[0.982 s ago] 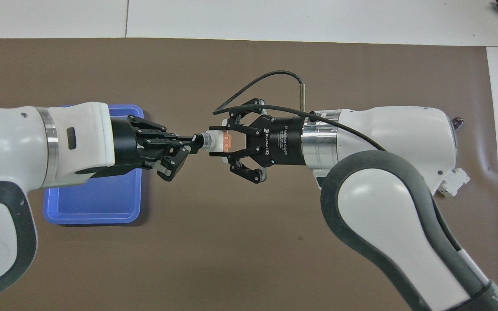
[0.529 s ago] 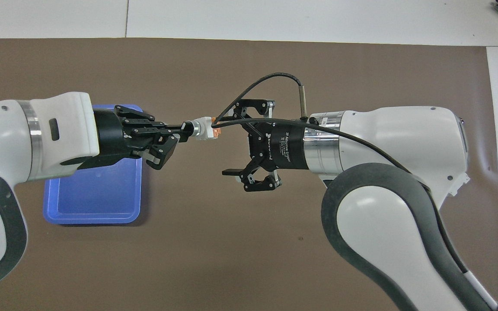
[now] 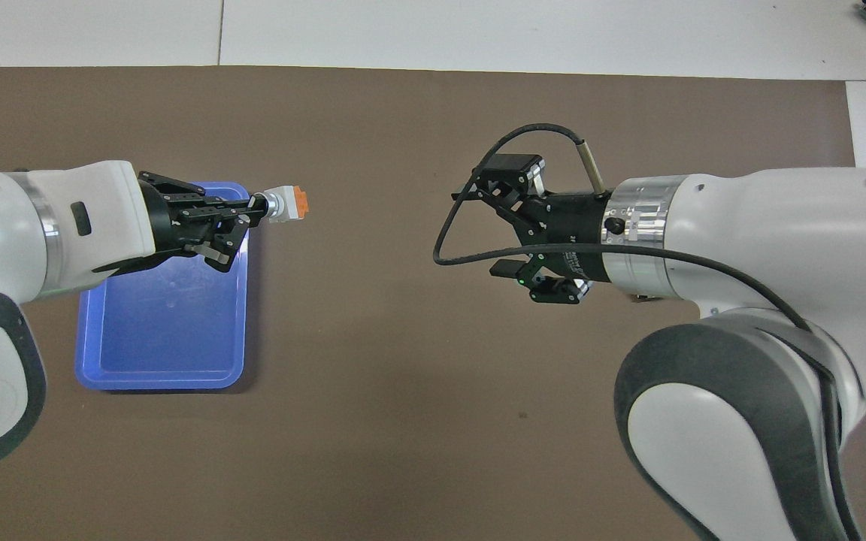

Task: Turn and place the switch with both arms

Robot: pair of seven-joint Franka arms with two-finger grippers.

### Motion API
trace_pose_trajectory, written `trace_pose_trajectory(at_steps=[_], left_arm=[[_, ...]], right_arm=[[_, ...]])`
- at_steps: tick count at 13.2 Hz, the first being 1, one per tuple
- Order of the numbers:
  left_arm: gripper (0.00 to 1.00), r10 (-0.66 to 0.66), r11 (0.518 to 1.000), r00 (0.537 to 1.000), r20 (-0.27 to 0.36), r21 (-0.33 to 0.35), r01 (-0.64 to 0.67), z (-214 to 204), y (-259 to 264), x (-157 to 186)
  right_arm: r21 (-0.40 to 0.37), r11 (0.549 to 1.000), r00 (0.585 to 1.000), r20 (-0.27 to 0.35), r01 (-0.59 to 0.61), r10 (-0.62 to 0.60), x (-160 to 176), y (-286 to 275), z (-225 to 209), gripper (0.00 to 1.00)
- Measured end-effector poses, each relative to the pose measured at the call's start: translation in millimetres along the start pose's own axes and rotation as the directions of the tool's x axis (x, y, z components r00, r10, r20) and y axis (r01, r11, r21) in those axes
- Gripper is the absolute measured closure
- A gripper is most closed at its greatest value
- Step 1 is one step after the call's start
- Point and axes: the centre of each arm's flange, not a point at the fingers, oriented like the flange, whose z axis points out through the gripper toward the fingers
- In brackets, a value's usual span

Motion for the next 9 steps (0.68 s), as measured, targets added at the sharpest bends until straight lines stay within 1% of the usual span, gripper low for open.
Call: trace_pose_trajectory(at_steps=[1, 2, 3, 4, 5, 6, 8, 9], left_arm=[[0.89, -0.007, 1.0, 0.999, 0.041, 0.024, 0.006, 6.2, -8.7, -17.5], [0.89, -0.029, 0.999, 0.997, 0.077, 0.037, 0.026, 10.3, -19.4, -36.7], [0.89, -0.05, 0.997, 0.991, 0.123, 0.057, 0.044, 13.0, -32.6, -58.5], [0.89, -0.051, 0.995, 0.983, 0.176, 0.088, 0.036, 14.1, -43.0, -75.7], [0.89, -0.045, 0.993, 0.974, 0.222, 0.118, 0.019, 15.9, -49.5, -88.1], [0.89, -0.051, 0.991, 0.966, 0.252, 0.129, 0.019, 20.4, -53.8, -97.8], [0.89, -0.086, 0.99, 0.952, 0.293, 0.131, 0.049, 33.5, -65.8, -120.4], [0.89, -0.098, 0.989, 0.941, 0.322, 0.138, 0.056, 41.4, -73.1, -132.8]], right_arm=[[-0.037, 0.993, 0.992, -0.059, 0.11, -0.112, 14.0, 5.0, -7.1, 0.0], [-0.087, 0.974, 0.971, -0.106, 0.207, -0.216, 29.8, 11.3, -13.5, 0.0], [-0.165, 0.936, 0.931, -0.143, 0.311, -0.335, 48.6, 20.2, -21.5, 0.0], [-0.257, 0.876, 0.878, -0.15, 0.409, -0.454, 67.1, 30.4, -31.0, 0.0], [-0.337, 0.805, 0.826, -0.118, 0.489, -0.551, 83.7, 40.2, -44.1, 0.0], [-0.394, 0.75, 0.795, -0.073, 0.532, -0.602, 97.0, 49.3, -60.9, 0.0], [-0.519, 0.649, 0.766, 0.016, 0.556, -0.643, 120.1, 72.1, -97.3, 0.0], [-0.561, 0.613, 0.763, 0.054, 0.557, -0.644, 129.6, 83.0, -116.2, 0.0]])
